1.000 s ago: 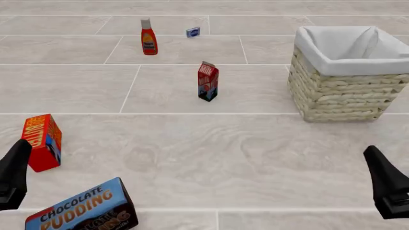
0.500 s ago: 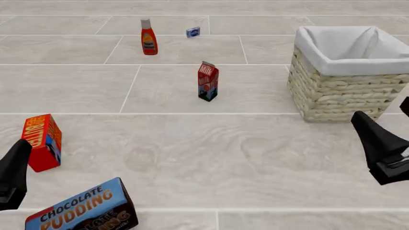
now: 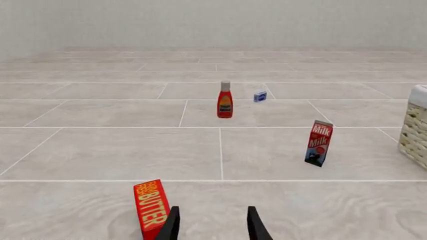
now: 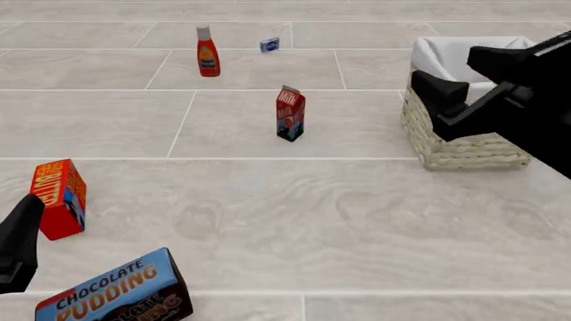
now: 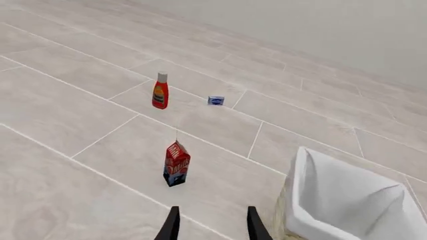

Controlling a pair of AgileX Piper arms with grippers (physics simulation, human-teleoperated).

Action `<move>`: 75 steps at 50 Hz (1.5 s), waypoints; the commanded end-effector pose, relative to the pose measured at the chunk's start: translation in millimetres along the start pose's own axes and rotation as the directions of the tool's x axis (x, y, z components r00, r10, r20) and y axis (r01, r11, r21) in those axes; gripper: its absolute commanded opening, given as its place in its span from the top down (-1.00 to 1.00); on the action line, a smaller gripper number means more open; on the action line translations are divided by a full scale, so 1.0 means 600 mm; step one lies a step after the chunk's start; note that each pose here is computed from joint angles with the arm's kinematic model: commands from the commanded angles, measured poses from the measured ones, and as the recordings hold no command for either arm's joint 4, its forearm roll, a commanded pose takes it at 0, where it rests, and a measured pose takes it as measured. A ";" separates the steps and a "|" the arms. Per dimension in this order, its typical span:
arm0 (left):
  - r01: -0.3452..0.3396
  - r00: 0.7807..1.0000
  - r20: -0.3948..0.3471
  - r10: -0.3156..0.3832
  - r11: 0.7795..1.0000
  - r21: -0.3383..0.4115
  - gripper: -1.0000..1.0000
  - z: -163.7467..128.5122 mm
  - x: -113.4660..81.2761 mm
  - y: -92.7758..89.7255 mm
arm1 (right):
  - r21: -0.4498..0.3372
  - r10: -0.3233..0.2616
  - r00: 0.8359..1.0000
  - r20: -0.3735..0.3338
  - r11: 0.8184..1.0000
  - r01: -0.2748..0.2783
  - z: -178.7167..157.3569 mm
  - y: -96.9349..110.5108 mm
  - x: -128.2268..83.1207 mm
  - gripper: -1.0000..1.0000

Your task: Pick the milk and place it in the basket.

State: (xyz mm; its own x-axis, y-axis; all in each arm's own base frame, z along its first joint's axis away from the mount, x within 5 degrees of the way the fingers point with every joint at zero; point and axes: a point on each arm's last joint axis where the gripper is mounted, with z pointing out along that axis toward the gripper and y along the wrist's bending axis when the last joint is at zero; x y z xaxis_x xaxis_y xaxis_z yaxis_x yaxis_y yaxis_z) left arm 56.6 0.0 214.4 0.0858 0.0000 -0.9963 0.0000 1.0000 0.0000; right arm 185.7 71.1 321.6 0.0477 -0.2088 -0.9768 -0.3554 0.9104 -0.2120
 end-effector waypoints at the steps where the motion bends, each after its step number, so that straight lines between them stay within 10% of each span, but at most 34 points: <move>1: 0.000 1.000 0.000 0.000 1.000 0.000 -1.00 0.000 0.000 0.000 | -0.083 0.008 0.998 -0.056 0.996 -0.013 0.109 0.022 -0.044 -1.00; 39: 0.000 1.000 0.000 0.000 1.000 0.000 -1.00 0.000 0.000 0.000 | -0.189 -0.040 0.963 -0.266 0.982 -0.012 0.379 0.071 -0.122 -1.00; 75: 0.000 1.000 0.000 0.000 1.000 0.000 -1.00 0.000 0.000 0.000 | -0.215 -0.092 0.903 -0.420 0.977 0.000 0.534 0.098 -0.015 -1.00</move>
State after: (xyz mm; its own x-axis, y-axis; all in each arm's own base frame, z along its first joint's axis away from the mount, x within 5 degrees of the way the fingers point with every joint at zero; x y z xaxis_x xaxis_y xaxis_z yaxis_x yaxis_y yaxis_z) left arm 56.6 0.0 214.4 0.0858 0.0000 -0.9963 0.0000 1.0000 0.0000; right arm 446.8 232.3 329.7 -0.2834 -0.4047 -0.8694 -0.5402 0.8164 -0.2040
